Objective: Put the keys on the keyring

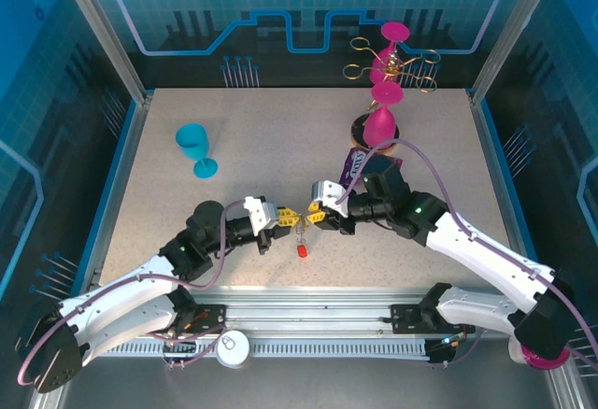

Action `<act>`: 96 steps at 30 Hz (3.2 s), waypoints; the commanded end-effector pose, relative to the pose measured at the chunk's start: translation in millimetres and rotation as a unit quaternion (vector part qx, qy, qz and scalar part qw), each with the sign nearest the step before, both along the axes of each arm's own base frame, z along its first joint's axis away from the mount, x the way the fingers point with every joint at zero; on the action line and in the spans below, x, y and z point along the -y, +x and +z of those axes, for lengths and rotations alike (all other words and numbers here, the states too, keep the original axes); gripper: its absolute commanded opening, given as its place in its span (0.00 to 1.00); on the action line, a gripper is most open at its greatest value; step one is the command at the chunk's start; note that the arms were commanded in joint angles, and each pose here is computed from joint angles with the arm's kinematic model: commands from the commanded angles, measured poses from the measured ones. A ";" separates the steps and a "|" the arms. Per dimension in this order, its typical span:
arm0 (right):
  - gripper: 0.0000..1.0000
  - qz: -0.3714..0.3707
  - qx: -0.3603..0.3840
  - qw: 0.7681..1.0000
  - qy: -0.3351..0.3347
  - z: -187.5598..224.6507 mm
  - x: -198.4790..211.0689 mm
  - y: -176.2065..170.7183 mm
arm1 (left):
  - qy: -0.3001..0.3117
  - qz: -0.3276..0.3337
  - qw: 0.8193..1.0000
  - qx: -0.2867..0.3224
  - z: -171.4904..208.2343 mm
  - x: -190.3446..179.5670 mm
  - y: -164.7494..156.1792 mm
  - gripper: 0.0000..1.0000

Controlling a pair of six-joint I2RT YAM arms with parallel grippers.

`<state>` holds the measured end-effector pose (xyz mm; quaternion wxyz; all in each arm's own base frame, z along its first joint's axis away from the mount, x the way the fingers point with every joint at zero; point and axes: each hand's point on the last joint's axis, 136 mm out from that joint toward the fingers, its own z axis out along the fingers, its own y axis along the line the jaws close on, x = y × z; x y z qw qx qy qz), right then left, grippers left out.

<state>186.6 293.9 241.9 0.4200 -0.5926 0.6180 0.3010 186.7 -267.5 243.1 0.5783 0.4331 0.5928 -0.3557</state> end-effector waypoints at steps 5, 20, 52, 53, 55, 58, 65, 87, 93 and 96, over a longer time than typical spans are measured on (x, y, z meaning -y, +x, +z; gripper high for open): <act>0.05 0.021 -0.021 0.999 0.011 -3.2 -11.9 -3.5 | -0.042 -0.019 0.999 0.019 17.7 2.4 -7.2 0.00; 0.38 -0.050 0.006 0.999 0.020 -2.8 7.9 12.1 | -0.040 -0.010 0.999 0.022 16.1 1.1 -4.5 0.00; 0.03 -0.028 -0.015 0.998 0.052 -8.5 -8.7 -1.0 | -0.020 0.011 0.999 0.023 8.5 -3.3 0.8 0.00; 0.02 -0.029 -0.013 0.998 0.050 -7.3 -7.8 -0.9 | -0.016 0.014 1.000 0.023 7.2 -3.9 1.5 0.00; 0.00 -0.030 -0.009 0.999 0.044 -4.2 -6.2 -1.1 | -0.007 0.018 1.000 0.022 4.2 -4.6 3.0 0.00; 0.00 -0.038 0.001 0.999 0.036 -1.2 -3.6 1.8 | 0.003 0.020 1.000 0.020 1.1 -5.1 3.4 0.00; 0.00 -0.045 0.010 0.999 0.026 3.5 -1.1 4.8 | 0.036 0.025 0.999 0.007 -11.4 -6.9 5.1 0.00; 0.00 -0.004 0.064 0.998 -0.006 7.8 -86.8 32.9 | -0.107 0.375 0.921 0.004 30.1 -129.3 48.6 0.99; 0.00 0.024 0.037 0.996 0.078 7.1 -144.3 39.0 | -0.198 0.495 0.846 -0.005 58.5 -195.5 41.4 0.99; 0.00 0.013 0.026 0.998 0.056 -27.8 -150.0 50.2 | -0.179 0.514 0.839 -0.013 52.1 -202.4 41.8 0.99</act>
